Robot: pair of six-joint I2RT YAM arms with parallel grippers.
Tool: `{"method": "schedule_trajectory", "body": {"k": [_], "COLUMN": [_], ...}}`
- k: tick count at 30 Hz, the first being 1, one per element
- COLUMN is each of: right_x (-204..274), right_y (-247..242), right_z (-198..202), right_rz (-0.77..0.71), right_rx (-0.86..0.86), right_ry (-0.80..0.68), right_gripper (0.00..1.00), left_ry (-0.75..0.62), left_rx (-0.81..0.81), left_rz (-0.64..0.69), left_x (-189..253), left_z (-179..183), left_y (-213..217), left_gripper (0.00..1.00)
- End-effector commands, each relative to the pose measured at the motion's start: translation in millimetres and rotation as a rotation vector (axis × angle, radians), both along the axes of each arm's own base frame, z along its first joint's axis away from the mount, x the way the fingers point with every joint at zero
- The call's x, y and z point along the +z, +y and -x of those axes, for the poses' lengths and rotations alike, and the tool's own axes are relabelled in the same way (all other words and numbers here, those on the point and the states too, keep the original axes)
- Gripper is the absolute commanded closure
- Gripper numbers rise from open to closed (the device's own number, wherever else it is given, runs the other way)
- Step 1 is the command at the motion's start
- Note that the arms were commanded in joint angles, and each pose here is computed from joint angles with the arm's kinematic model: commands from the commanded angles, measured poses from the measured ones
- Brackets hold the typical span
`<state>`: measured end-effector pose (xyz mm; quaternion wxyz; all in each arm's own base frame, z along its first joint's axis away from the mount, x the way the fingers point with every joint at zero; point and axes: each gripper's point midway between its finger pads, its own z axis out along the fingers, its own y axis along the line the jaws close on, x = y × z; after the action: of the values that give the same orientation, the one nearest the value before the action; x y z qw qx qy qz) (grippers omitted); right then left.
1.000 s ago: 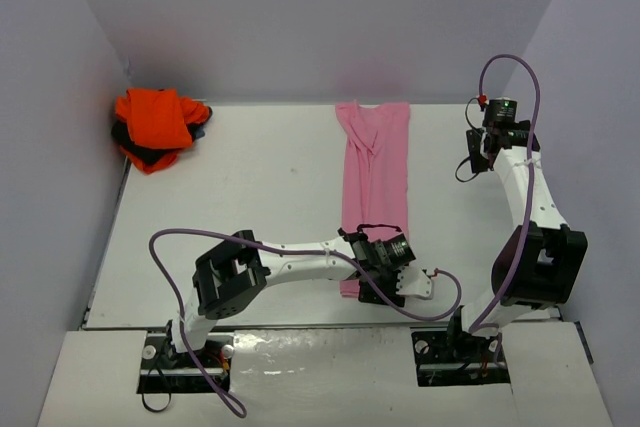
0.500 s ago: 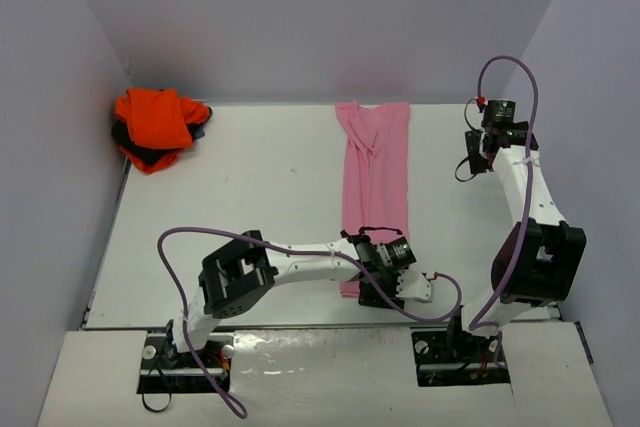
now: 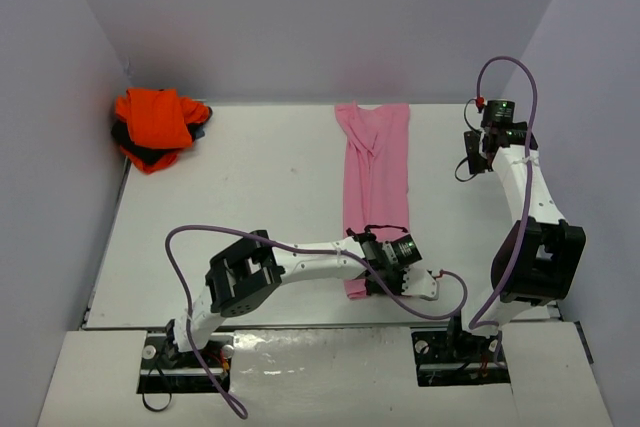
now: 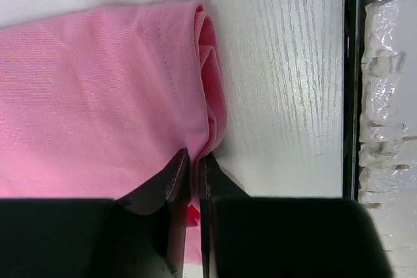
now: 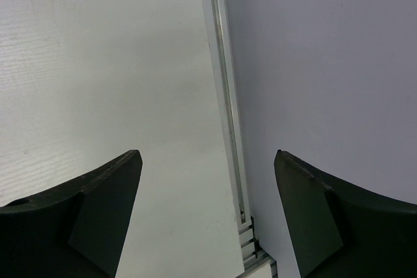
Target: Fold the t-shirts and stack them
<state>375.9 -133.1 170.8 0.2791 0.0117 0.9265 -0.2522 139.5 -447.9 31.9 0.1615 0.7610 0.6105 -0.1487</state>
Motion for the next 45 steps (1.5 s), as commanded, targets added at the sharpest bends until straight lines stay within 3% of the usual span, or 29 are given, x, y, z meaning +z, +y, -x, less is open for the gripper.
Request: {"method": "schedule_trajectory", "body": {"k": [1,5,10,13,23,35,45], "right_x": [10,12,15,16,14,15,18], "right_y": [-4,-6,-9,-11,-11,-9,-6], "right_z": [-3,-2,-2,-4,-3,-2,-17], "right_rz": [-0.003,0.000,0.005,0.007,0.008,0.002,-0.013], "right_rx": [-0.024,-0.029,-0.041,-0.047,-0.050,-0.041,-0.021], "right_ry": [-0.058,-0.064,-0.077,-0.080,-0.076,-0.077,-0.084], "right_gripper": [0.20,0.20,0.20,0.20,0.20,0.20,0.20], "left_ry": [0.012,-0.075,-0.145,-0.145,-0.046,0.086,-0.029], "left_rx": [-0.006,0.035,0.100,0.105,0.036,-0.060,0.043], "left_rz": [0.010,0.036,0.122,0.172,0.240,0.237,0.242], "left_x": [4,32,105,145,206,220,205], "left_z": [-2,-28,-56,-47,-14,17,-82], "left_y": [-2,2,14,24,40,47,35], "left_gripper": [1.00,1.00,1.00,1.00,1.00,1.00,1.00]}}
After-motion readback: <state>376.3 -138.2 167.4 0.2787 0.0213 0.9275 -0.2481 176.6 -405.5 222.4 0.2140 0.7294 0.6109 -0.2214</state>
